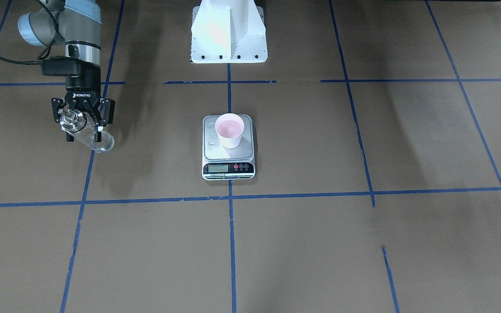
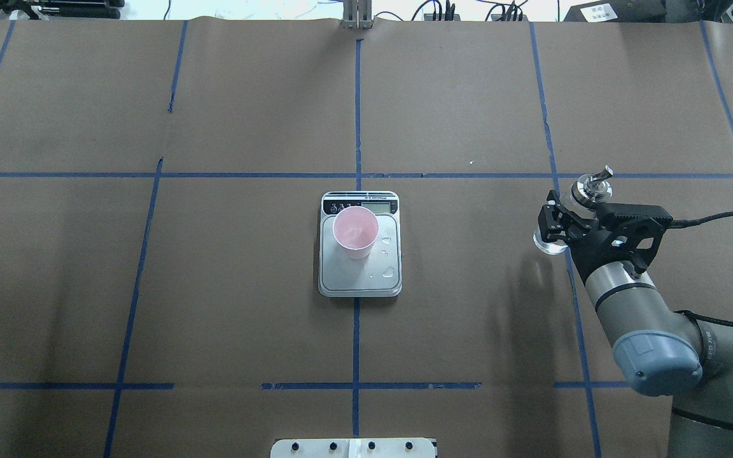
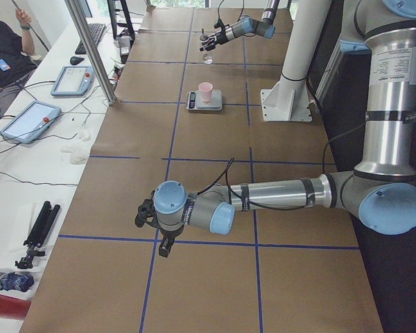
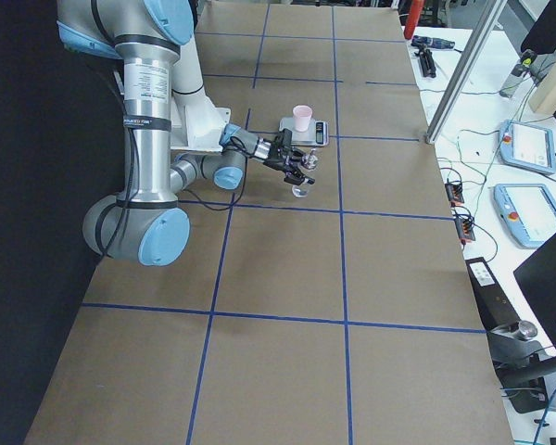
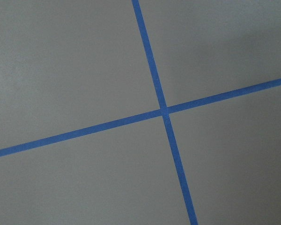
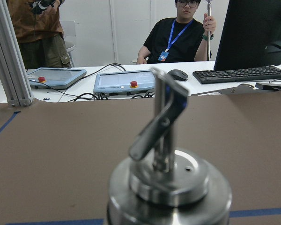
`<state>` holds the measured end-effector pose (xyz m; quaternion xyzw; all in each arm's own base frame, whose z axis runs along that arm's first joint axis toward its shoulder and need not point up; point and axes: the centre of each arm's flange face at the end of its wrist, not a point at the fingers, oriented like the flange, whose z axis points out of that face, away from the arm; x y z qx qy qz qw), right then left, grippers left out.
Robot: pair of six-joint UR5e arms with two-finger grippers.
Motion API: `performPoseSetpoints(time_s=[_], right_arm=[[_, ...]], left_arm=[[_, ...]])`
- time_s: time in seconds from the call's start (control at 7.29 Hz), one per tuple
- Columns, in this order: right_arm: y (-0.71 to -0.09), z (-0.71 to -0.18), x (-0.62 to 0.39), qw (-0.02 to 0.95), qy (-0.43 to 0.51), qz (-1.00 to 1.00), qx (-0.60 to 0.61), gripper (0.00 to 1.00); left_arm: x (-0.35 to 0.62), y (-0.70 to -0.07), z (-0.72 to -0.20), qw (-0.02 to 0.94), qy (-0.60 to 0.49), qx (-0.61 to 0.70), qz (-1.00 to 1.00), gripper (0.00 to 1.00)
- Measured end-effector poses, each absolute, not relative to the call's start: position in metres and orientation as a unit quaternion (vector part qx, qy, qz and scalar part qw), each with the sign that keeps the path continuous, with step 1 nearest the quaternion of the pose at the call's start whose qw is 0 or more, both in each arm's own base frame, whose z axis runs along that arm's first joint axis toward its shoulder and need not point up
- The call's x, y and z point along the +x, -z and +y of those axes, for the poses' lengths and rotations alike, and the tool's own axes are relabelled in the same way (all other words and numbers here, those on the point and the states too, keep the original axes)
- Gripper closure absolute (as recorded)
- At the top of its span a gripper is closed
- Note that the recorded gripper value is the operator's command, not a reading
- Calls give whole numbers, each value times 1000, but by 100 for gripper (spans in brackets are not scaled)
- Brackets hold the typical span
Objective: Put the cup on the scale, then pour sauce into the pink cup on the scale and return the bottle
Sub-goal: 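Lower the glass bottle back to its spot with the right gripper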
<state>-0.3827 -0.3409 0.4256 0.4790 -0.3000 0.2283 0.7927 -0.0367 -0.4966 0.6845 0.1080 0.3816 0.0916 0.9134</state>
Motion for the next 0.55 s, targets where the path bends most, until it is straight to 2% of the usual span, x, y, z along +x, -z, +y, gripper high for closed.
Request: performPoseSetpoints(time_s=[0.55], right_arm=[[-442,-345,-393,794,-225,-279,491,100]], left_arm=[[-37,-685,-497,914,-92,108,381,0]])
